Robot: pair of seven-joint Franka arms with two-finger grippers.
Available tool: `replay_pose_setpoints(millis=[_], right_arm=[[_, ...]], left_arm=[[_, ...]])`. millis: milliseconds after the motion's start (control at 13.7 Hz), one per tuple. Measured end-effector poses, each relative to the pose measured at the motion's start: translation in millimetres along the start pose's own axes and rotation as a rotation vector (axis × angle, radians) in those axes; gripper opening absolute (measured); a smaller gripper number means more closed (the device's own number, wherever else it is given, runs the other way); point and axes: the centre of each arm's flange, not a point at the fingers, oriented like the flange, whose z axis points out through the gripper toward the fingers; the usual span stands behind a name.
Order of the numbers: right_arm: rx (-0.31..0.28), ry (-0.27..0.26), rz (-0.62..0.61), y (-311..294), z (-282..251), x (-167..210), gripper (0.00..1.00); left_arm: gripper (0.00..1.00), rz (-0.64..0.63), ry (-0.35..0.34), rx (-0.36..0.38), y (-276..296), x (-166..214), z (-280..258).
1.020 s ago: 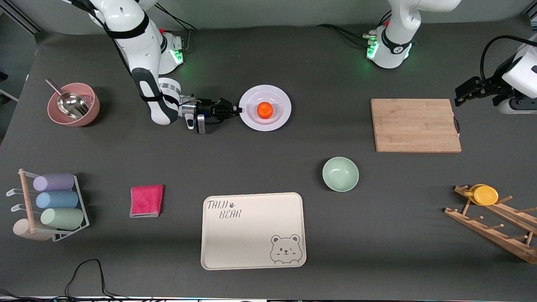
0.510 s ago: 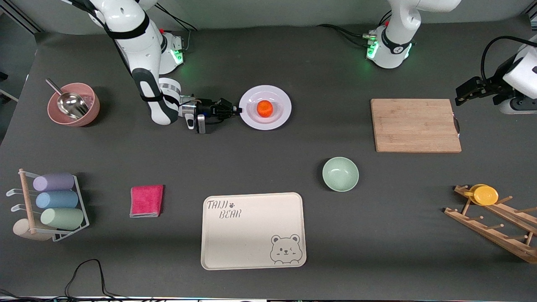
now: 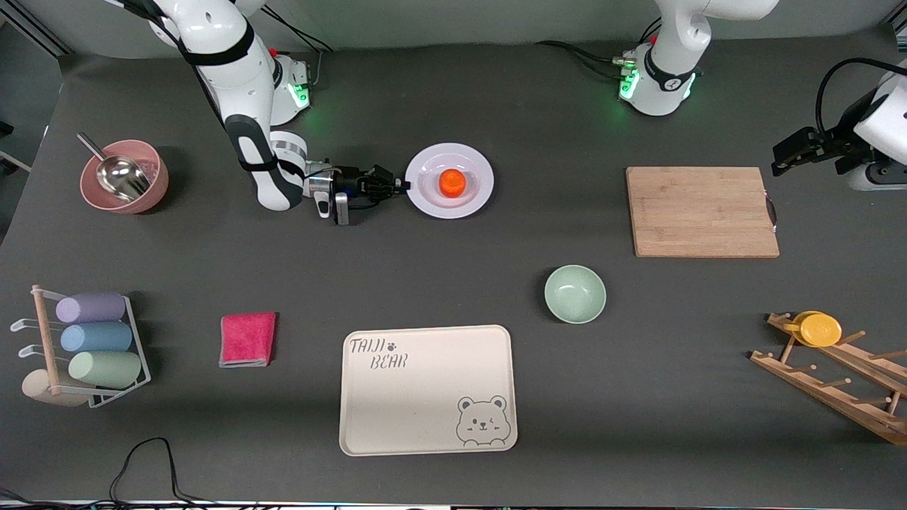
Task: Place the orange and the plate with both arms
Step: 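Lift the plate with the right gripper and carry it toward the tray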
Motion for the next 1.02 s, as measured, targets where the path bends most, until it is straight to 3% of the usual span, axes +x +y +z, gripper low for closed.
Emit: replay_pose_setpoints(millis=[1020], right_arm=[[0.172, 0.098, 0.137, -96.2, -14.4, 79.2, 0.04]], left_arm=[[1.0, -0.055, 0.011, -0.005, -27.6, -4.2, -9.3]])
